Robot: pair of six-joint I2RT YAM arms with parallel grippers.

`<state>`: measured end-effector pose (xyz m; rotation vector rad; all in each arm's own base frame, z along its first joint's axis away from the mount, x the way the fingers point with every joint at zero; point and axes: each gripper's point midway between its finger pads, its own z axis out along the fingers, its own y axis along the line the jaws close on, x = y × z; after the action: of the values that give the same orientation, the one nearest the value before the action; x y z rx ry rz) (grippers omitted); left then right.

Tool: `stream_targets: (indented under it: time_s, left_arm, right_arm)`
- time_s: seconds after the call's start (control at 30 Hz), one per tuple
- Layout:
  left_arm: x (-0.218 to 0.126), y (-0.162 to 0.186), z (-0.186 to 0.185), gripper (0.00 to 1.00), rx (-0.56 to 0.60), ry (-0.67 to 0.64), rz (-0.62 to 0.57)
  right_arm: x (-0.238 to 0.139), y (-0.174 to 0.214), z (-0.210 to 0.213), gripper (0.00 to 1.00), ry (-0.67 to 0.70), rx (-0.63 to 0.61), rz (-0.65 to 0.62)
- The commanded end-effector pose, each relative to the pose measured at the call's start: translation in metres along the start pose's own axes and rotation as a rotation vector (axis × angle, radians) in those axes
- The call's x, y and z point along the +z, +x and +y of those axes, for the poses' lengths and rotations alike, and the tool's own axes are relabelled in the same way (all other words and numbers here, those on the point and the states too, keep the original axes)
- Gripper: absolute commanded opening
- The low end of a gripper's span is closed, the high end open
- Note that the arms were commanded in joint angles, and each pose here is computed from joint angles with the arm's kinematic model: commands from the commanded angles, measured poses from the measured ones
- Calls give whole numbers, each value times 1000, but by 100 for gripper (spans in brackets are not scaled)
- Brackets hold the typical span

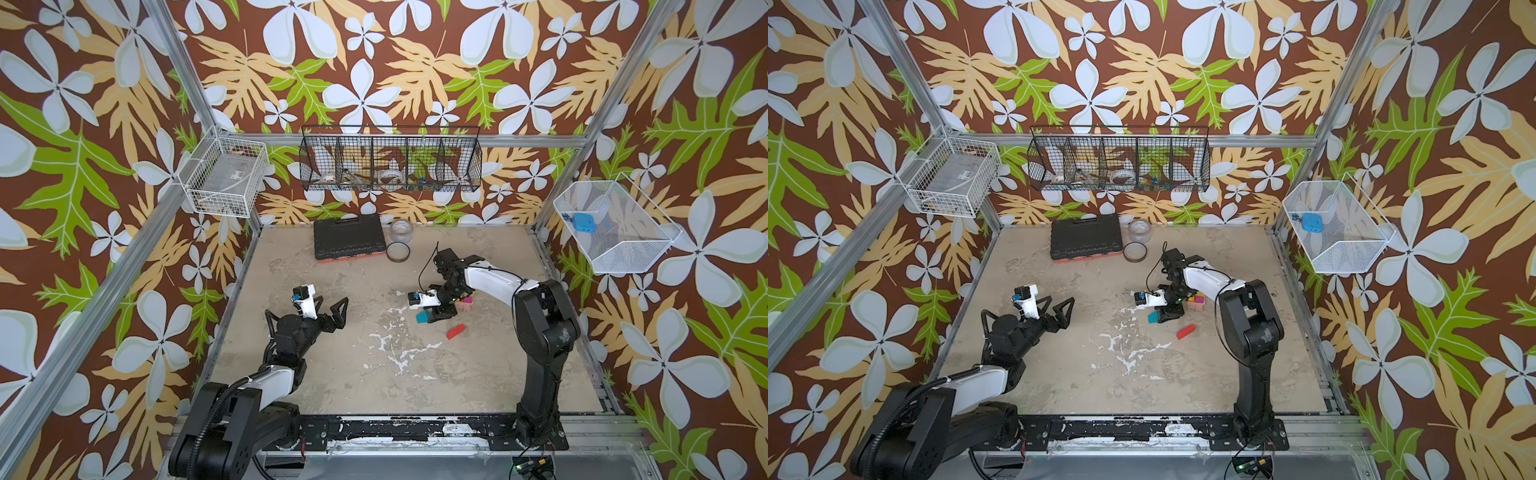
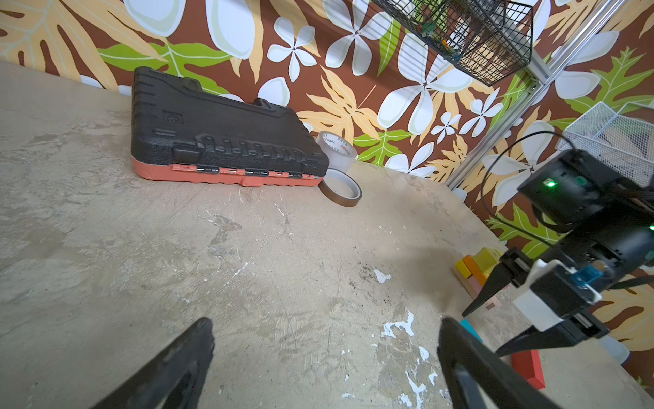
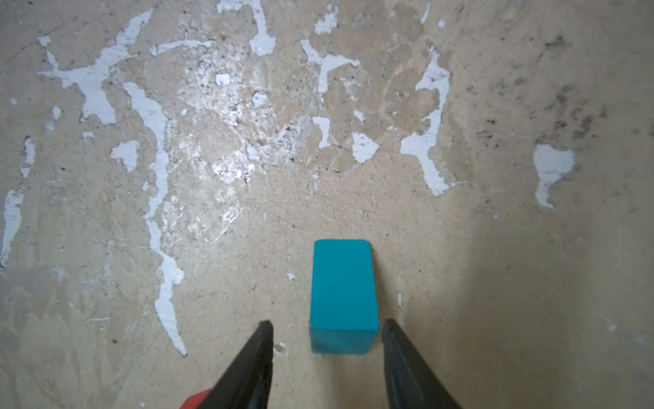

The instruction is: Build the wood block tower

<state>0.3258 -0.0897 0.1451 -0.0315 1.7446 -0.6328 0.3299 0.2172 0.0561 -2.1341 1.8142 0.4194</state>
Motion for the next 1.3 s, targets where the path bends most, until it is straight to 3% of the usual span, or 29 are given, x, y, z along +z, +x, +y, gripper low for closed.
stream_targets:
  time_s: [0.0,0.27,0.6,1.0,1.27]
  left_arm:
    - [0,-8,-4,100,6,17,-29]
    - [-1,-7,-4,100,6,21,-27]
    - [-2,-8,-5,100,7,22,-33]
    - [-1,-8,-6,100,8,29,-28]
    - [-1,-7,-6,100,8,31,-26]
  right_arm:
    - [-18,-6,-2,55,84,-17,-7]
    - [-54,8,44,57,101,-6,84]
    - [-33,52,98,58,-4,77,214]
    - [-14,62,85,46,-62,126,239]
    - [-8,60,73,45,-78,114,232]
